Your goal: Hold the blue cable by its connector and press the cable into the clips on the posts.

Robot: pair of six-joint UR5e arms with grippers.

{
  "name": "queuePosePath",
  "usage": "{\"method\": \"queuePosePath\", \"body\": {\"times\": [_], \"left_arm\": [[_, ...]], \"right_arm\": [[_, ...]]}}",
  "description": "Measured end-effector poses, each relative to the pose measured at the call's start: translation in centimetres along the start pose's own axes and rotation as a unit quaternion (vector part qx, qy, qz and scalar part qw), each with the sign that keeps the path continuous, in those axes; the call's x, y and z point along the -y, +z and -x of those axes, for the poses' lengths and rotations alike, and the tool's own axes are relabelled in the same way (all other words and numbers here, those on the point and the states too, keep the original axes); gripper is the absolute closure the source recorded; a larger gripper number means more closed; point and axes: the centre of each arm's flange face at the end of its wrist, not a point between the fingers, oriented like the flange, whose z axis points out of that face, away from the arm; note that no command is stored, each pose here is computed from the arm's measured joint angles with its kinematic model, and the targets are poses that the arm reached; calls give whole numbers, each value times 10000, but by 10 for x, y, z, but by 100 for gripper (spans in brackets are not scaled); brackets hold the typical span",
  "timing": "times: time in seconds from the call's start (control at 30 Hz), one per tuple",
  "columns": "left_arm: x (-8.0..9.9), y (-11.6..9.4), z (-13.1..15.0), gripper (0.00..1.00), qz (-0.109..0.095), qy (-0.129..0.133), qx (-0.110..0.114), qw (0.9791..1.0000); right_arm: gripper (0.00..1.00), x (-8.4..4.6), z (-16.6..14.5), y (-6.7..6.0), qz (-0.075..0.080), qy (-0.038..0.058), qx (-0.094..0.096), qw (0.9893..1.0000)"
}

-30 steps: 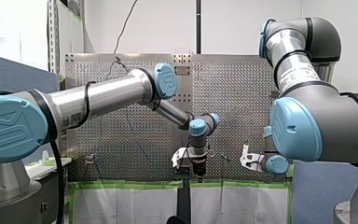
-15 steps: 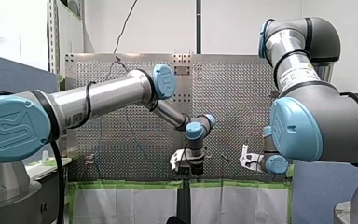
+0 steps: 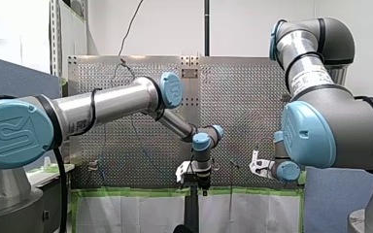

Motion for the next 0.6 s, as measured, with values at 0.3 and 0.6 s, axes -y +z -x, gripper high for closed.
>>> {"method": "queuePosePath", "body": {"times": [0.3, 0.6], "left_arm": [[8, 31, -13, 0, -118, -31, 21, 9999], [14, 51, -16, 0, -319, -56, 295, 9990]], "right_arm": [[100, 0, 0, 0, -8, 14, -12, 10000], [100, 0, -1, 1, -10, 20, -21, 10000]]}}
